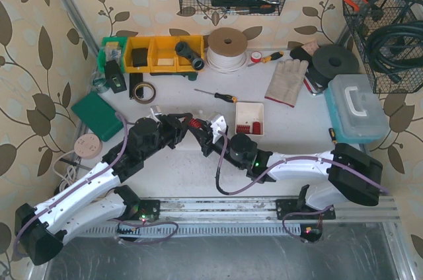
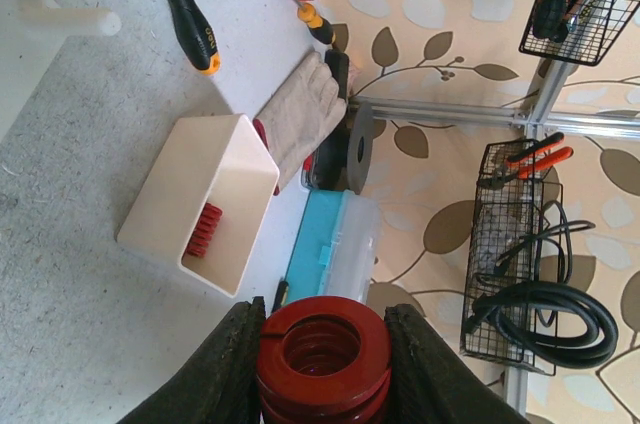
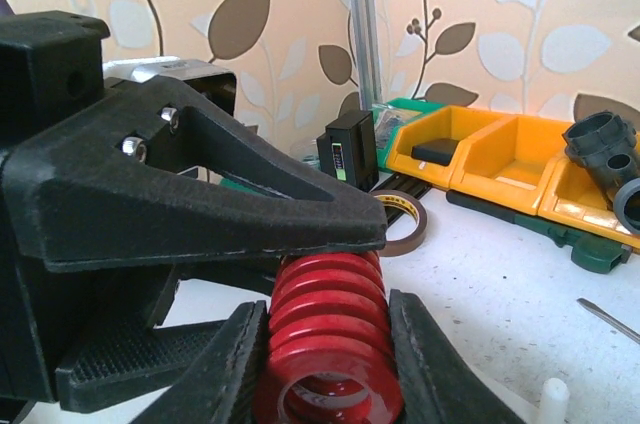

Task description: Install the large spring

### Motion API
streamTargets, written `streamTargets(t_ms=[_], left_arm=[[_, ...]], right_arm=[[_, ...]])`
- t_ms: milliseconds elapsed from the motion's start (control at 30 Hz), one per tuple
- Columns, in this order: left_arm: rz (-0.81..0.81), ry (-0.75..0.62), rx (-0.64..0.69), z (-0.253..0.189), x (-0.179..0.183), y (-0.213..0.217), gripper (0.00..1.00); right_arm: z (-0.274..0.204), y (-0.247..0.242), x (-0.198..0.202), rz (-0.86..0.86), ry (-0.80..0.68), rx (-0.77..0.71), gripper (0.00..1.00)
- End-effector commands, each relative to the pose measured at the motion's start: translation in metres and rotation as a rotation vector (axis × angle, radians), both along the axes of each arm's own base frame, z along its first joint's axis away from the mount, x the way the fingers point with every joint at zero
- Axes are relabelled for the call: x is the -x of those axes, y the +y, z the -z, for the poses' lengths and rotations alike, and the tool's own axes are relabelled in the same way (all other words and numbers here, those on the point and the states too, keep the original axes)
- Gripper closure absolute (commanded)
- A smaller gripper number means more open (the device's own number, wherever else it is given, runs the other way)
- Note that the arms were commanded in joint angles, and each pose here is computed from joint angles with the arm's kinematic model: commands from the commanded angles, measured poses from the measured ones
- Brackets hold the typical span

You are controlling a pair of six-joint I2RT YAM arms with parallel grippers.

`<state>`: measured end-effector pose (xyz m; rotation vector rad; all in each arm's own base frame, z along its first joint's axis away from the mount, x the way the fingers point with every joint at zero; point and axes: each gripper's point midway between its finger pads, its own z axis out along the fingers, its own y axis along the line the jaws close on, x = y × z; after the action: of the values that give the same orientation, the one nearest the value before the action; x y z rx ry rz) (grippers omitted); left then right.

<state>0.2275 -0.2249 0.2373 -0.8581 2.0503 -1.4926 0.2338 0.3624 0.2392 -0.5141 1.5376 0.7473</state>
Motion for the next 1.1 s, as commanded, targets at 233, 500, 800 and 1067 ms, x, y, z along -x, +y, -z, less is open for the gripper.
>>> streamTargets(t_ms=[233,500,800,1067], left_arm=[[0.012,-0.037,0.017,-0.015,0.006,0.001,0.32],[-0.052,-0.025,-0.186,-0.003,0.019,0.042,0.20],[-0.019,-0.011,-0.641,0.044,0.023,0.080,0.18],[-0.044,-0.201,-0.736,0.051,0.013,0.091,0.18]], right_arm=[[-0.019,0.001,0.001,-0.011,0.032,0.042,1.00],[-0.003,-0.016,-0.010,-0.006,0.169,0.123,1.00],[0.043,-0.048,-0.035,-0.017,0.585,0.420,1.00],[0.070,-0.058,-0.056,0.013,0.710,0.675,1.00]])
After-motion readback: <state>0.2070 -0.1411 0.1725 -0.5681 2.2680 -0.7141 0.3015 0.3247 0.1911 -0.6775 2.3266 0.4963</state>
